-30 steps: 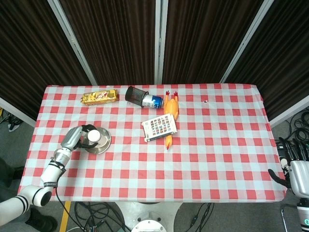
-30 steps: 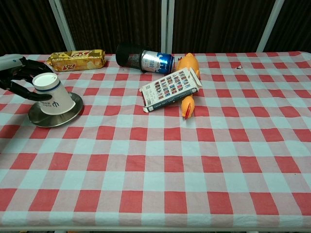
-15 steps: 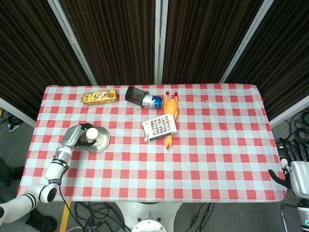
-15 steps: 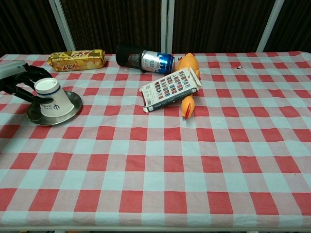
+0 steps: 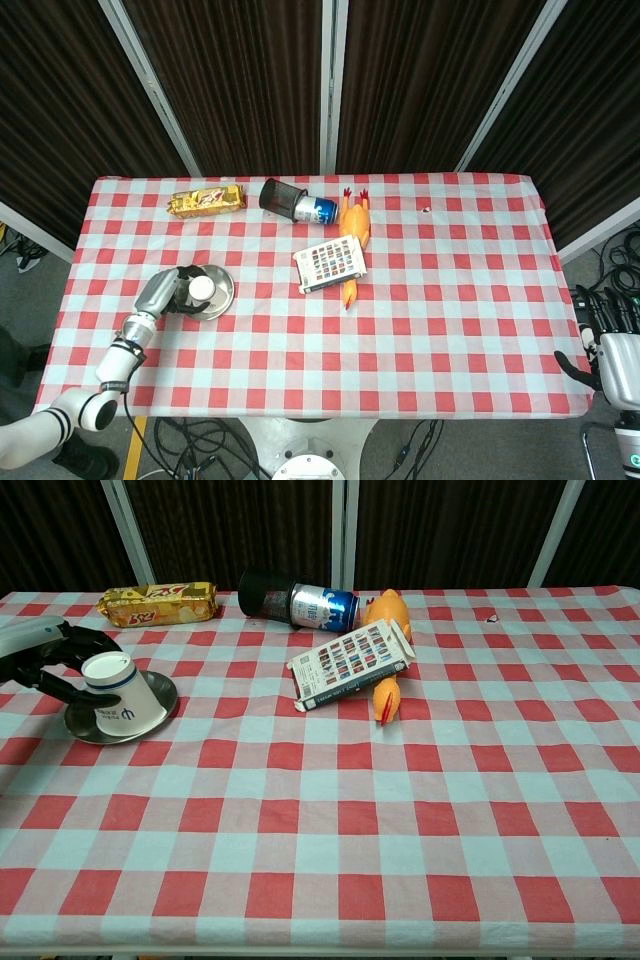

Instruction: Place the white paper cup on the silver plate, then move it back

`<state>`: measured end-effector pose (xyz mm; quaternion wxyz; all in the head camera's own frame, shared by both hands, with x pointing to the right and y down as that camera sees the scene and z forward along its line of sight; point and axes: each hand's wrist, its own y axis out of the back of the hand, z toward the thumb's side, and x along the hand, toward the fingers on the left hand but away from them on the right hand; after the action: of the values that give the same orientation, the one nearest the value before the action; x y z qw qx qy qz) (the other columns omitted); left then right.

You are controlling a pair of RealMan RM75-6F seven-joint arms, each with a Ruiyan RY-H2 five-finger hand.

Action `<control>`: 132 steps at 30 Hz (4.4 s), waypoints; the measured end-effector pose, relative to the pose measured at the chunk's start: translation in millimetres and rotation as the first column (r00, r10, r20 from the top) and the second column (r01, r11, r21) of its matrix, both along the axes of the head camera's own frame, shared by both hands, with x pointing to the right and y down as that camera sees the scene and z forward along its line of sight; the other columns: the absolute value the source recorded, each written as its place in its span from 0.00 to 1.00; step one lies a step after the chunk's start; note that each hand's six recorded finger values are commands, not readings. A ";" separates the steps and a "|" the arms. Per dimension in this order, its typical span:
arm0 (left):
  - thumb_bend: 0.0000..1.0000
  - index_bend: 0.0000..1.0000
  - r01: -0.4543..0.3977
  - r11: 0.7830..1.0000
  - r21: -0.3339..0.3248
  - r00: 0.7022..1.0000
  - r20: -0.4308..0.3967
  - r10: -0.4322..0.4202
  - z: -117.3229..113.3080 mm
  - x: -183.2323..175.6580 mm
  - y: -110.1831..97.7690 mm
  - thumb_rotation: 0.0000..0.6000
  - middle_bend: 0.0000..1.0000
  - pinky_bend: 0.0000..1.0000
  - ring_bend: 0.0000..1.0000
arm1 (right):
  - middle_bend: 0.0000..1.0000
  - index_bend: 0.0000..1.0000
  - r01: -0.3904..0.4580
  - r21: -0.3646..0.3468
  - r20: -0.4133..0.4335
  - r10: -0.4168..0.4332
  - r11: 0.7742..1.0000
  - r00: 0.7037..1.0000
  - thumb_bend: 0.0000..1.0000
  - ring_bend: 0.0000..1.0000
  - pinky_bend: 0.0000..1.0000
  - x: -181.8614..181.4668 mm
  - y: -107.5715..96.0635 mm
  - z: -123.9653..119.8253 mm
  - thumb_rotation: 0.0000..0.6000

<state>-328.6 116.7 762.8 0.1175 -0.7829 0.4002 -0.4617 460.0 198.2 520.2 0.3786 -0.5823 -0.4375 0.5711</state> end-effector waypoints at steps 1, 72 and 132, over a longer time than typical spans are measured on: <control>0.26 0.44 -0.006 1.000 -0.001 1.000 0.000 0.006 -1.2 0.3 -0.6 0.97 0.42 0.28 0.30 | 0.13 0.04 0.000 0.000 0.001 0.000 1.000 1.000 0.11 0.00 0.00 0.0 0.0 -0.1 1.00; 0.26 0.44 0.131 0.989 0.063 0.985 0.107 -0.137 11.7 -24.1 -24.7 1.00 0.42 0.25 0.28 | 0.10 0.04 0.085 -0.095 0.050 -0.081 0.992 0.996 0.13 0.00 0.00 -19.0 0.5 12.2 1.00; 0.26 0.44 0.056 0.998 0.034 0.995 0.075 -0.059 8.7 -5.2 -16.2 1.00 0.42 0.24 0.28 | 0.11 0.04 0.086 -0.099 0.049 -0.081 0.991 0.995 0.13 0.00 0.00 -18.6 0.3 11.2 1.00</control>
<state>-333.9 100.5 771.6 0.1314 -0.7510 0.4251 -0.4878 441.4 198.5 531.4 0.3624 -0.6311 -0.3917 0.5630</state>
